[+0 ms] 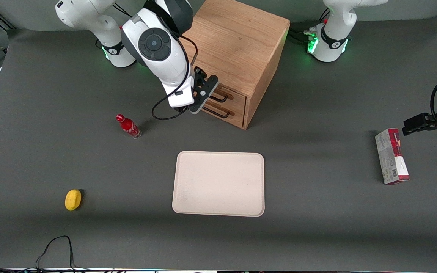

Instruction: Open upper drawer

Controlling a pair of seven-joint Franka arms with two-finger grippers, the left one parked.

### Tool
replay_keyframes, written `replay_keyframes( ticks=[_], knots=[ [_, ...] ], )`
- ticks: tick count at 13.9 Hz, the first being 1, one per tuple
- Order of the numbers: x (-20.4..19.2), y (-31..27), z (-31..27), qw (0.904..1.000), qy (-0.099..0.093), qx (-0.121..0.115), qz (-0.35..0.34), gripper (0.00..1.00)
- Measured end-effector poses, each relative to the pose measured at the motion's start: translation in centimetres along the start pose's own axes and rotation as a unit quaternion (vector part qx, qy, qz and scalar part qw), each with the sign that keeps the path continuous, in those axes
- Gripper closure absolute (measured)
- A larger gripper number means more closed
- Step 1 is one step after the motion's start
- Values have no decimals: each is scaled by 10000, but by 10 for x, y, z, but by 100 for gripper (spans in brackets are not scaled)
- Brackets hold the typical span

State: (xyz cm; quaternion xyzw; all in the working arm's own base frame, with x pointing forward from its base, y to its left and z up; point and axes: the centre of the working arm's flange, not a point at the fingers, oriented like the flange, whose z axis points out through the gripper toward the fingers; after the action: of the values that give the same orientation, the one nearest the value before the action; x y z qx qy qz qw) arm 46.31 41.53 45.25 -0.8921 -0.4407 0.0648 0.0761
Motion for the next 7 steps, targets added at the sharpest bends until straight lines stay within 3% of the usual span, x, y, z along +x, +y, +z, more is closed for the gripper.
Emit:
replay_keyframes(
  ticks=[7],
  knots=[
    [-3,7,27,10000,34,-46,-1,0]
  ],
)
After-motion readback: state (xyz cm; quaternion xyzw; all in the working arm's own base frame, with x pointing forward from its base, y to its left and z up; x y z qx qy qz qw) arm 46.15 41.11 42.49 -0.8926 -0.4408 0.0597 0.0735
